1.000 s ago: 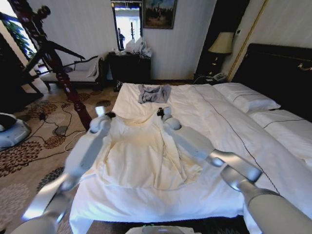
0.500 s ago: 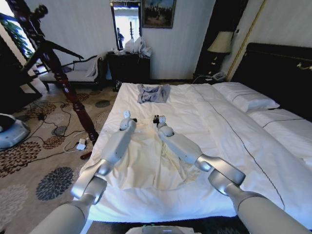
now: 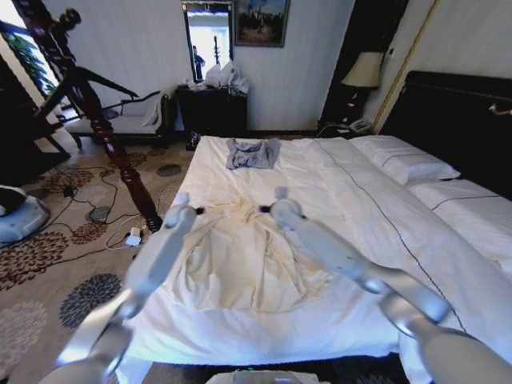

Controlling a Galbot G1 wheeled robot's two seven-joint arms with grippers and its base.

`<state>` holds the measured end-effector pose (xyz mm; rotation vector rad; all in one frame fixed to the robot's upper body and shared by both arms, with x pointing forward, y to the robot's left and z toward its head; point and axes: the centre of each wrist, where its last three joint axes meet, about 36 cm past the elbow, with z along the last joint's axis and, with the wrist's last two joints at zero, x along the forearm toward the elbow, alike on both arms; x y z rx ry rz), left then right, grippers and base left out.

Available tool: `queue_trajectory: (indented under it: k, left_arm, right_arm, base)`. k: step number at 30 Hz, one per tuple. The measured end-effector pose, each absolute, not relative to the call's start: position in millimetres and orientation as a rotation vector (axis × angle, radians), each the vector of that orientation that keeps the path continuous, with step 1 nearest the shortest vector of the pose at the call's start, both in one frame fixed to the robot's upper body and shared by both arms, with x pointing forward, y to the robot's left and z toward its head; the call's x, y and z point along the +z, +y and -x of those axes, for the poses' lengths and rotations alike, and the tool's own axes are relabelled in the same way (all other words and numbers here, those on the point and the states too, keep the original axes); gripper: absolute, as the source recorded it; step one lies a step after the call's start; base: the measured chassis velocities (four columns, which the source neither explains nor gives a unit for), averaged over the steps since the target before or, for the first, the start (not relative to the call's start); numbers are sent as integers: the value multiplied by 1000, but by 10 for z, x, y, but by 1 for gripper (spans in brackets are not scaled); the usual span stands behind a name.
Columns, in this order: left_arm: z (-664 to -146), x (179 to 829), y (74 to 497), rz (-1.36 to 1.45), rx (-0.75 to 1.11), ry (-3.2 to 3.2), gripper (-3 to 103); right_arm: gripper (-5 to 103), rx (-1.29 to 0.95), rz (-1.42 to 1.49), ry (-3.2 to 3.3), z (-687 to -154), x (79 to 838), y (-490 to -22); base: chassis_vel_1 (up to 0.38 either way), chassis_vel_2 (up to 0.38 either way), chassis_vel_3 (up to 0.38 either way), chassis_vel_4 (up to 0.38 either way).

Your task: Pick up the clothes from the bed and hang them on the clothes hanger.

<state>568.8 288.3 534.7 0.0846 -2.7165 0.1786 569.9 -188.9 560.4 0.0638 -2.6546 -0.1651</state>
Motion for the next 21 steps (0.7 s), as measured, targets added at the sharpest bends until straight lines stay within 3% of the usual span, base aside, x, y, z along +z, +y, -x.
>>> queue_trajectory:
  k: [2, 6, 13, 14, 18, 21]
  left_arm:
    - [-5506, 5554, 3013, -83, 187, -2790, 81]
    - [-4915, 6325, 3354, -90, 160, -3013, 98]
    - [-4483, 7051, 3708, -208, -43, -3214, 100]
    - [-4207, 7376, 3750, -272, -122, -3261, 100]
    - [-4052, 7688, 3907, -433, -170, -3248, 100]
    - [-4148, 8075, 4436, -424, -178, -3281, 100]
  right_arm:
    - [84, -177, -74, -2759, -5578, 5577, -2030]
    - [100, -132, -74, -3137, -5292, 5608, -2687]
    - [100, -345, -5, -3332, -5001, 6126, -3202]
    - [100, -455, 50, -3445, -4736, 6477, -3425]
    - [100, -495, 69, -3442, -4450, 6514, -3500]
    - [100, -495, 118, -3426, -4269, 6342, -3605]
  base:
    - [0, 0, 0, 0]
    - [0, 0, 0, 0]
    - [0, 0, 0, 0]
    - [0, 0, 0, 0]
    - [0, 0, 0, 0]
    - [0, 0, 0, 0]
